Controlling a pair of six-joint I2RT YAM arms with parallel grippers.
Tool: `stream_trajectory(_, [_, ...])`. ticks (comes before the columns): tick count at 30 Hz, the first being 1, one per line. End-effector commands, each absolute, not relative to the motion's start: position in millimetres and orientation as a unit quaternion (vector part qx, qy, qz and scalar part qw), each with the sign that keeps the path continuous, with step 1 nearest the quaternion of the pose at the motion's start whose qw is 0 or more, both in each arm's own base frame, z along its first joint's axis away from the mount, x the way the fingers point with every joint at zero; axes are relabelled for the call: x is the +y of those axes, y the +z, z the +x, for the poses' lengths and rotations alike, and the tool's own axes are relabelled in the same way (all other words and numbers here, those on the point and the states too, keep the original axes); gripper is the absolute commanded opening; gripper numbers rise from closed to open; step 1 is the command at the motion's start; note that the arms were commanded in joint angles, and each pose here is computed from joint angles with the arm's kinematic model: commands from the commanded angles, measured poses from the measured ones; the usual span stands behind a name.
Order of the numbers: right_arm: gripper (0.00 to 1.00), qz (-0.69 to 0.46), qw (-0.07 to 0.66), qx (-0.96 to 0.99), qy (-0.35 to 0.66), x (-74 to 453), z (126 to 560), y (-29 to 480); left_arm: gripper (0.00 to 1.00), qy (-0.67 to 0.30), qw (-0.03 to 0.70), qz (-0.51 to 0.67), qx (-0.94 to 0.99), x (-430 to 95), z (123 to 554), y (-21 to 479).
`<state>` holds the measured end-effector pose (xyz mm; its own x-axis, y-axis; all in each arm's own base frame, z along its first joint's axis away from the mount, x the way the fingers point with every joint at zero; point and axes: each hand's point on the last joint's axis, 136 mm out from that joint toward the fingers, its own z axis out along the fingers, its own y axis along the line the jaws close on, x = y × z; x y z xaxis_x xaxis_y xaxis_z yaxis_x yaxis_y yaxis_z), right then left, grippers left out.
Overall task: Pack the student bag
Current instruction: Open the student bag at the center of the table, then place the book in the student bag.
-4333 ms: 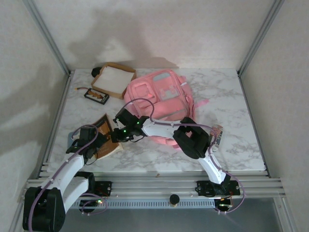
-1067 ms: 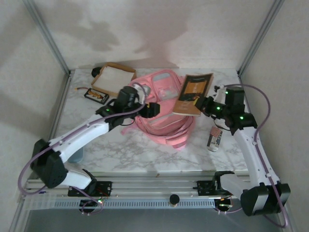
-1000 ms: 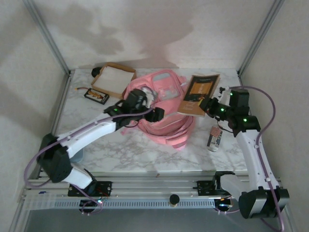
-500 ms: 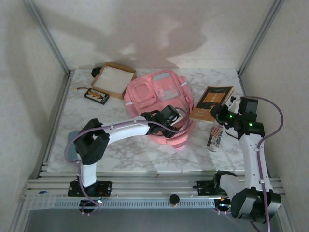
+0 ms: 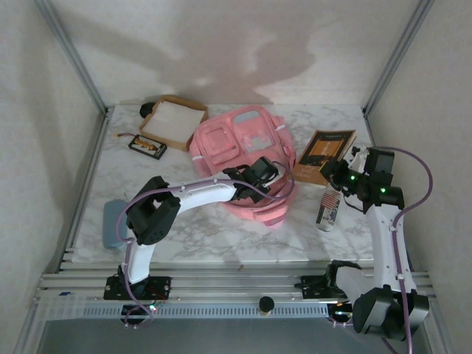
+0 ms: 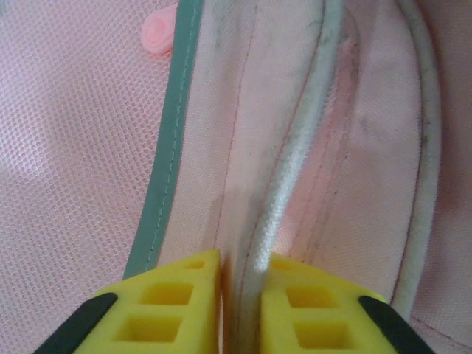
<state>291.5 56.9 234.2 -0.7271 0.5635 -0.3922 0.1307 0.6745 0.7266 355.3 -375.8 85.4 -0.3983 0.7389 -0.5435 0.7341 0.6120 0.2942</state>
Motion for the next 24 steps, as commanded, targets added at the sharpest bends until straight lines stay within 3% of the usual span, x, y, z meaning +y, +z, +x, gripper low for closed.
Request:
stream_trajectory(1, [0.0, 0.173, 0.345, 0.856, 0.345, 55.0, 295.7, 250.3, 0.04, 0.011, 0.361, 0.417, 0.834, -367.0, 381.7, 116.8])
stream_trajectory(2, [0.0, 0.175, 0.344, 0.857, 0.341, 54.2, 295.0, 250.4, 0.0, 0.014, 0.366, 0.412, 0.834, -364.9, 384.4, 123.9])
stream_trajectory(11, [0.0, 0.186, 0.328, 0.869, 0.322, 51.8, 280.5, 246.3, 0.0, -0.02, 0.47, 0.305, 0.828, -330.4, 407.4, 252.4])
stream_trajectory(17, [0.0, 0.129, 0.282, 0.874, 0.373, 101.8, 277.6, 229.8, 0.0, -0.064, 0.515, 0.271, 0.811, -325.3, 410.1, 315.0])
stream_trajectory(24, [0.0, 0.025, 0.243, 0.837, 0.49, 198.6, 289.1, 228.2, 0.0, -0.085, 0.532, 0.251, 0.805, -323.9, 410.1, 342.2])
